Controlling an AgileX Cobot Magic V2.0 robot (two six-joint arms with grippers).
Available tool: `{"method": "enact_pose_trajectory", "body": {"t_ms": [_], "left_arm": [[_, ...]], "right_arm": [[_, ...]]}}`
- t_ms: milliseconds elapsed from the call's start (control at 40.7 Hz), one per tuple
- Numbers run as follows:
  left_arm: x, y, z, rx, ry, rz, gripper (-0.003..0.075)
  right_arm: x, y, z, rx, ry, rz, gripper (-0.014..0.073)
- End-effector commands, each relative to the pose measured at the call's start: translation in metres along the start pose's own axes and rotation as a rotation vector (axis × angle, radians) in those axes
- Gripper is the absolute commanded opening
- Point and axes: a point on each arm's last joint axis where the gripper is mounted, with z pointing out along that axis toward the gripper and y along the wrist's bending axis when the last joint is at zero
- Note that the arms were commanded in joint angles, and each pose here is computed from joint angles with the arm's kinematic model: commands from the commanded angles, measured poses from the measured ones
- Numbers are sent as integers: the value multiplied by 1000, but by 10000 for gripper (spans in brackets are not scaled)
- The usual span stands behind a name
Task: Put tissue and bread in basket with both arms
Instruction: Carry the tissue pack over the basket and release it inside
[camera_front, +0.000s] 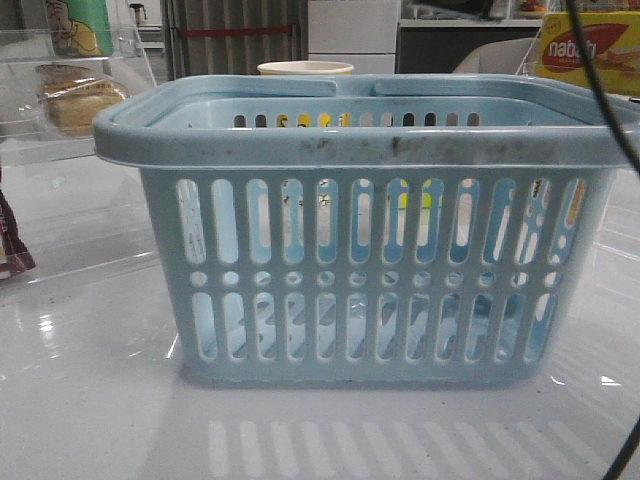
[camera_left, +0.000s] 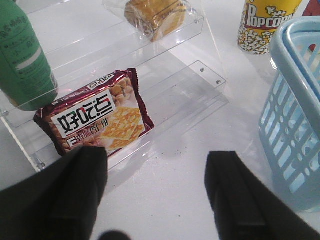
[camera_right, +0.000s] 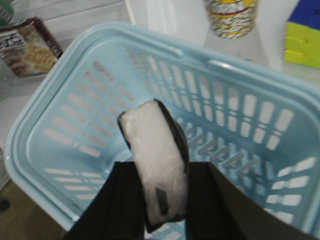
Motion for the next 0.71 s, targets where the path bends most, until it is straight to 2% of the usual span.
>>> {"method": "enact_pose_trajectory", "body": {"t_ms": [0, 123, 319, 491, 688], "left_arm": [[-16, 0, -5, 1, -110, -18, 486], [-16, 0, -5, 1, -110, -18, 486], [-16, 0, -5, 1, -110, -18, 486], [-16, 0, -5, 1, -110, -18, 486], [-16, 0, -5, 1, -113, -18, 486]], "right_arm": [[-7, 19, 5, -54, -70, -30, 270], [-7, 21, 27, -67, -43, -32, 310], [-10, 10, 53, -42, -43, -8, 545], [-10, 11, 51, -37, -49, -60, 550], [3, 29, 19, -74, -45, -180, 550]]}}
